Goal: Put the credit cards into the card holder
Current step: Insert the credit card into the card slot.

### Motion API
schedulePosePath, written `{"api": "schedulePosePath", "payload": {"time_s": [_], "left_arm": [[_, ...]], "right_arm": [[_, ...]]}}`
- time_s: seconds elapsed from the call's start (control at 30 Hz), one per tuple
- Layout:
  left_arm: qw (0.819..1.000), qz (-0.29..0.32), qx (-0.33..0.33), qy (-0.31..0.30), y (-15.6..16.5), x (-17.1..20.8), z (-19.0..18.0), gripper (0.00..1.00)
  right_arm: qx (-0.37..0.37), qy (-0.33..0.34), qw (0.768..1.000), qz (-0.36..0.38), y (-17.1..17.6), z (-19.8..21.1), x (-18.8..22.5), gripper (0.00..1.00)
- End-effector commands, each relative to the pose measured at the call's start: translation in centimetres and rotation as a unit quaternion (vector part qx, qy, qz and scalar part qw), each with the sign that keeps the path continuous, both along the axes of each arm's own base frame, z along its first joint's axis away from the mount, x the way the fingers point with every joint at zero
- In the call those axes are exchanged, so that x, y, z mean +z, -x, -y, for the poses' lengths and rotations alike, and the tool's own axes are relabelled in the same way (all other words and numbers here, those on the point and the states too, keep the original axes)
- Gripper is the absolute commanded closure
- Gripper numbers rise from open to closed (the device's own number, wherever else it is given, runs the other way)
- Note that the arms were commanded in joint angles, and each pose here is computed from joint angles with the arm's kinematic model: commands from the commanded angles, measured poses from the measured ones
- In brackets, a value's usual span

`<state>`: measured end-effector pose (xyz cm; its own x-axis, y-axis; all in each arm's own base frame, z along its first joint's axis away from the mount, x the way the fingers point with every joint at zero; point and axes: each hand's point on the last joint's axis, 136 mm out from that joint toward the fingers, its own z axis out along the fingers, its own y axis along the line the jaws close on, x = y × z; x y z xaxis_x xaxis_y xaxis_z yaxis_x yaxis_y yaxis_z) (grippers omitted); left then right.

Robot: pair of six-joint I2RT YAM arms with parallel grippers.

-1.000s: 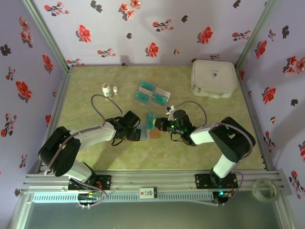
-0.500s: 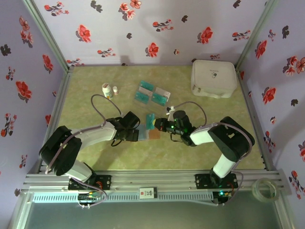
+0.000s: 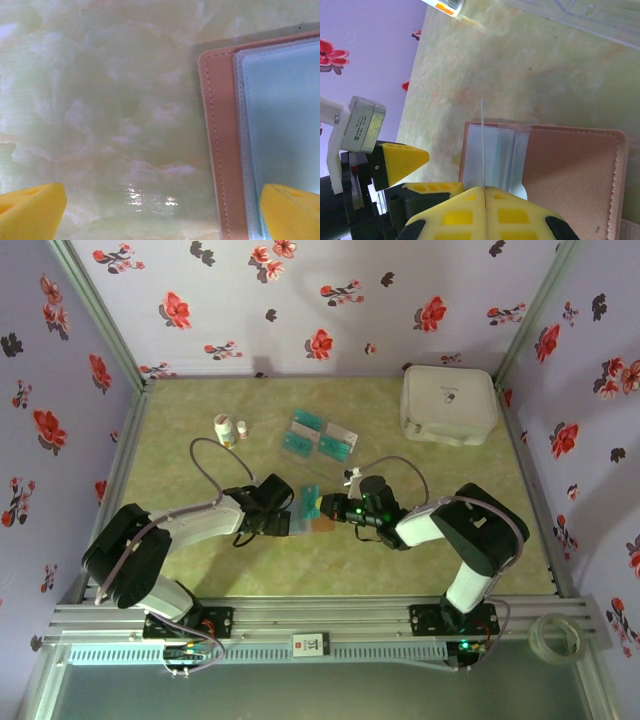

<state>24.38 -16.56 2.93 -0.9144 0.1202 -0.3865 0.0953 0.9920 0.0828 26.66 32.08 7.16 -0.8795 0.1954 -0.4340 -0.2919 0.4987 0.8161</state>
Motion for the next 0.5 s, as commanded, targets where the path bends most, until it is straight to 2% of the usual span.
{"api": "schedulePosePath", "payload": {"time_s": [0.0,0.47], "left_arm": [[1.000,-0.001,0.015,-0.026,0.2,-0.1,-1.3,0.00],[0.999,-0.004,0.020,-0.029,0.3,-0.3,-1.6,0.00]], "right_arm": [[0.009,-0.017,1.000,0.004,0.4,-0.5,0.2,1.00],[-0.002,-0.032,0.999,-0.004,0.7,0.0,-1.0,1.00]]}}
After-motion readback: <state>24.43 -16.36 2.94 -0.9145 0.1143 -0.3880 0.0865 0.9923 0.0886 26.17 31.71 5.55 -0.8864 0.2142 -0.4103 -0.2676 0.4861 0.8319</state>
